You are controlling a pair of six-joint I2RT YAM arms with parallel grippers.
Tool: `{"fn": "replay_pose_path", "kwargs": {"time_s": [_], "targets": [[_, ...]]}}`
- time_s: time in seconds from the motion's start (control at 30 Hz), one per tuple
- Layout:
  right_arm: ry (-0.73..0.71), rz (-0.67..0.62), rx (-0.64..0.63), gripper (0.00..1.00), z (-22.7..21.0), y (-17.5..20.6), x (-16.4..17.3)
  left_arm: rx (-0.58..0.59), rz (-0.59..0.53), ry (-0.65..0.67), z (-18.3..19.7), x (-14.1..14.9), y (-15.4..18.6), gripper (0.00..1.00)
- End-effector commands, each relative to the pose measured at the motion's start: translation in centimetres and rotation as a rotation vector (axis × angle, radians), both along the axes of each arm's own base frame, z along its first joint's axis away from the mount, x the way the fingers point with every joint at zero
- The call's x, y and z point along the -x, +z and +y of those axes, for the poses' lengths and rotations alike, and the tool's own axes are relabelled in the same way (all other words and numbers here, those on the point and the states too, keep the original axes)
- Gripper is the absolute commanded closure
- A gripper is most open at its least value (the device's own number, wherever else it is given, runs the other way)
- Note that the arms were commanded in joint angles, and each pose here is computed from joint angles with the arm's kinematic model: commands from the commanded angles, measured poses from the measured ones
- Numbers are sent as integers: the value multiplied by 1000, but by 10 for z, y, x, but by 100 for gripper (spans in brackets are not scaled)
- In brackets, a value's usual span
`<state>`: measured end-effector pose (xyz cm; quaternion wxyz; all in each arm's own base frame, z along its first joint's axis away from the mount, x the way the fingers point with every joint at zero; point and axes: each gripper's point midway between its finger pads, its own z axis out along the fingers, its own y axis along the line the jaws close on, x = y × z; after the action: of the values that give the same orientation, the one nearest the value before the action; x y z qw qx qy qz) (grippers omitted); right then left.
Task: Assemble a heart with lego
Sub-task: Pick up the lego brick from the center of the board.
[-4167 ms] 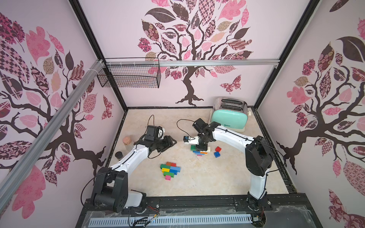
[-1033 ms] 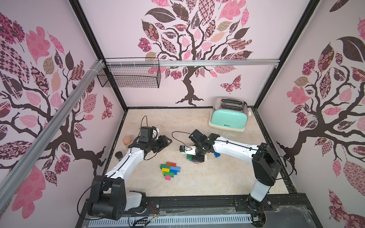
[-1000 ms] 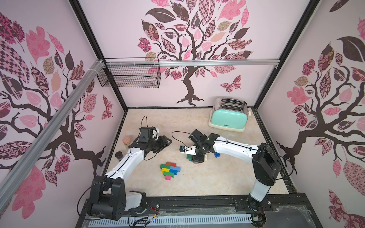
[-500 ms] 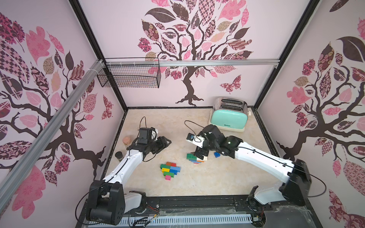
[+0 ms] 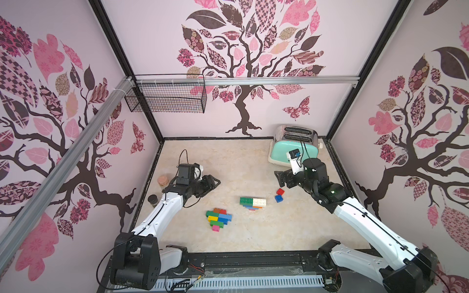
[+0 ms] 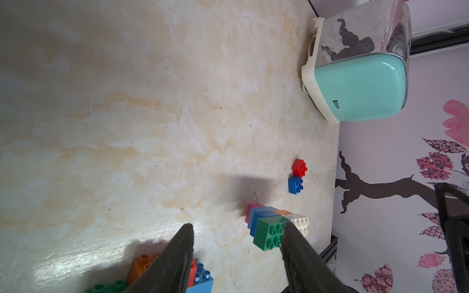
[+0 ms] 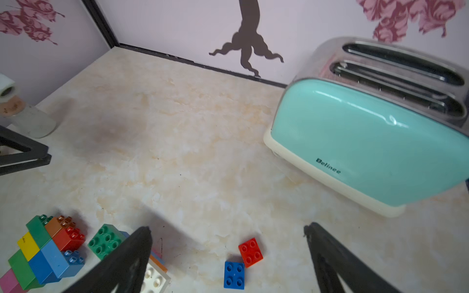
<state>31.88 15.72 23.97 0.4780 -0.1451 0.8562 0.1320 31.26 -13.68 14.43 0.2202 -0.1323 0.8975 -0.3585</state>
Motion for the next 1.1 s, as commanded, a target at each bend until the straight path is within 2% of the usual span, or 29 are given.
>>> {"fn": "replay_pose_path", "kwargs": {"time_s": [0.0, 0.07, 0.17, 0.3, 0.73, 0.9, 1.07], "targets": [[-40, 201, -63, 3, -2, -45, 16, 2, -26, -26, -3, -4, 10, 41], [-58, 281, -64, 2, -4, -65, 19, -2, -20, -28, -3, -4, 8, 41], [-73, 436, 33, 1, -10, -105, 26, -3, -8, -28, -3, -4, 3, 41], [-111, 572, 131, 8, -19, -144, 32, 6, 1, -28, -4, -5, -2, 41], [-159, 587, 124, 9, -23, -169, 32, 10, 16, -27, -6, -8, -7, 41], [-117, 614, 150, 22, -15, -175, 25, 9, 12, -30, -7, -9, -6, 41], [-108, 633, 250, 30, -14, -187, 21, 4, 14, -32, -8, -8, -8, 41]]}}
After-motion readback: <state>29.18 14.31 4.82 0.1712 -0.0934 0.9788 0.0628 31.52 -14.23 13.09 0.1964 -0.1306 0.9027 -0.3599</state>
